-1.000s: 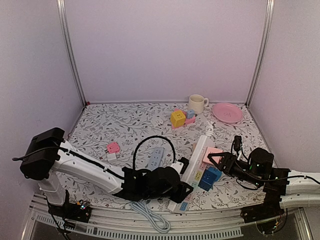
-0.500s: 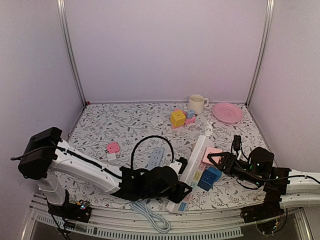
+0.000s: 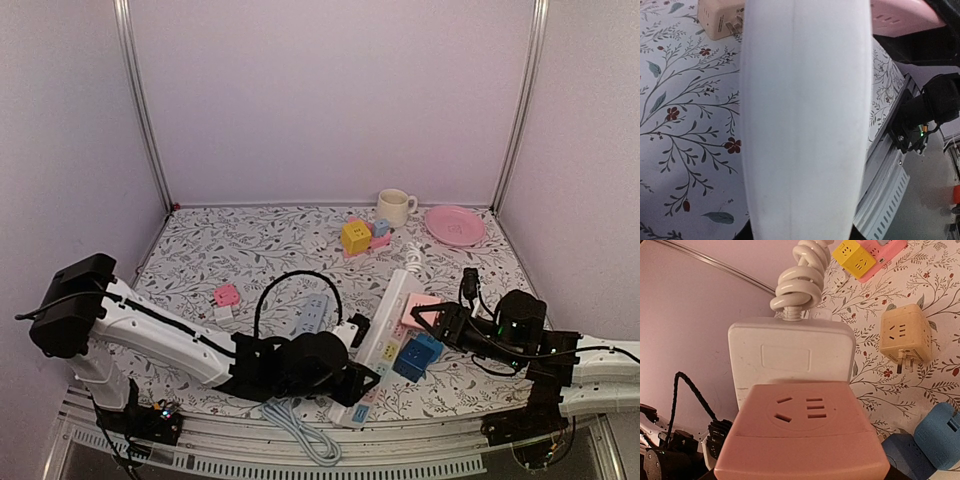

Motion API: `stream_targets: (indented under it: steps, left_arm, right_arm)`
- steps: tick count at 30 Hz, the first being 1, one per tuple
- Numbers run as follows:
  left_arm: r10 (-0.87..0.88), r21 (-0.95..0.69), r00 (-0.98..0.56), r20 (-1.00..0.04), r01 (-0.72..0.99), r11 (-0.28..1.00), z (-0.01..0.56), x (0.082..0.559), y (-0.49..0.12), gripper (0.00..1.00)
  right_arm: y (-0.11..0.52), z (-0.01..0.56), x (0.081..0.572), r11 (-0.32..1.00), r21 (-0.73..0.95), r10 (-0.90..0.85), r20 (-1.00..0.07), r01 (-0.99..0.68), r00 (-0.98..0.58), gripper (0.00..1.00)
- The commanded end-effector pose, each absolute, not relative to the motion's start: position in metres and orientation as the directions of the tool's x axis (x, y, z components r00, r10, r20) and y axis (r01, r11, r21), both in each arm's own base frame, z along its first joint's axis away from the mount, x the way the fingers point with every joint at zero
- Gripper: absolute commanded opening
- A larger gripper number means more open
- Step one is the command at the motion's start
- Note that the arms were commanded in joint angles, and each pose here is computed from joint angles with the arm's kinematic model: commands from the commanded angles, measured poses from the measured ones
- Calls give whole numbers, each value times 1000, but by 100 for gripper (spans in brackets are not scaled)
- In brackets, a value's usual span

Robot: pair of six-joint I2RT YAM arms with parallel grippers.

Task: Pull the plug off the socket

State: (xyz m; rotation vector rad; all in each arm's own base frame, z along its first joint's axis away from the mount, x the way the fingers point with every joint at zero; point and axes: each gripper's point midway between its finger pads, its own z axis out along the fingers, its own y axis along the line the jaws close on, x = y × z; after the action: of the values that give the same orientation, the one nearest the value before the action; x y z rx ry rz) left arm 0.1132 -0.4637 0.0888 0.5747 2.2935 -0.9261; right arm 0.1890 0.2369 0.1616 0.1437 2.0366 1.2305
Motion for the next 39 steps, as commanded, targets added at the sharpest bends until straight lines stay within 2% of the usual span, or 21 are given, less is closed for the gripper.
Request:
stream_targets:
  steps: [1,39]
  left_arm:
    - [-101,-402,-737,-668,244,883,74,193,-384,0]
    - [-241,-397,-706,-666,63,915,68,206,-310,0]
  right_arm:
    - [233,189,200,536,782,481,-592,-317,-647,3]
    - [234,177,203,565,773,469,-589,-289,-658,3]
